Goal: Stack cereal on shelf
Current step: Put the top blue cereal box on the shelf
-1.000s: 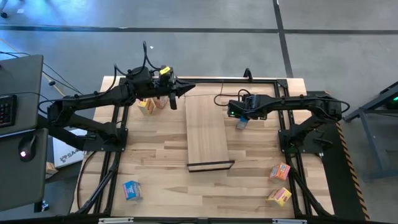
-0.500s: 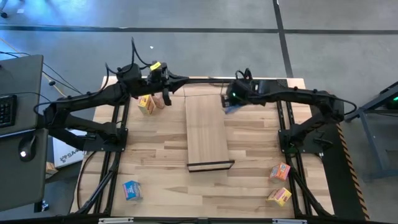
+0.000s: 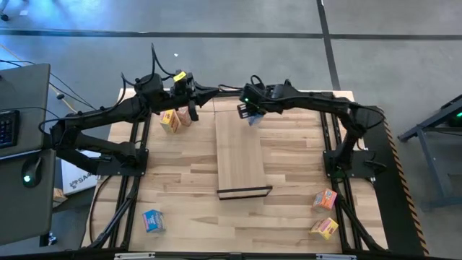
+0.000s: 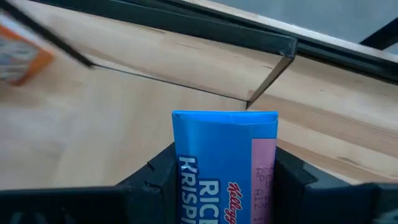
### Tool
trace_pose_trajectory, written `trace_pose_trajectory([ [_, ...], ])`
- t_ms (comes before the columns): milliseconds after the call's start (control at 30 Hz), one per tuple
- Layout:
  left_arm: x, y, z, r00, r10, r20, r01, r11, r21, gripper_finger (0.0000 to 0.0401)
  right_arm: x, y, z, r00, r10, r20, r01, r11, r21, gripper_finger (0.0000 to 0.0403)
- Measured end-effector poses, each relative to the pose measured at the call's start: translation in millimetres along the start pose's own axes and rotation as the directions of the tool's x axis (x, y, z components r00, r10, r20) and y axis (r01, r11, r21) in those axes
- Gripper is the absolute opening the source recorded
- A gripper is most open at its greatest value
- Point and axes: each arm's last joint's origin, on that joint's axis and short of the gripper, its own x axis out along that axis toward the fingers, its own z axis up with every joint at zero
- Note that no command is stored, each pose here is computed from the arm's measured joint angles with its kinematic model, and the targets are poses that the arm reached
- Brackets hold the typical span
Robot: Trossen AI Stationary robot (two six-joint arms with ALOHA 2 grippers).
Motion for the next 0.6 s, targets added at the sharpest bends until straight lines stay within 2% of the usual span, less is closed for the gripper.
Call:
trace_pose_trajectory([
  [200, 0.0, 0.0, 0.0, 1.0, 0.0, 0.0, 0.0, 1.0, -0.004, 0.0, 23.2, 0.4, 2.6, 0.998, 0.005, -0.069, -0.001, 0.998, 0.061, 0.0152],
  [400, 0.0, 0.0, 0.0, 1.0, -0.001, 0.0, 0.001, 1.0, -0.004, 0.0, 23.6, 1.4, 3.7, 0.999, 0.006, -0.051, 0.001, 0.992, 0.126, 0.0152],
  [600, 0.0, 0.0, 0.0, 1.0, -0.001, 0.0, 0.001, 1.0, -0.003, 0.0, 23.6, 1.4, 3.7, 0.999, 0.006, -0.051, 0.001, 0.989, 0.146, 0.0152],
])
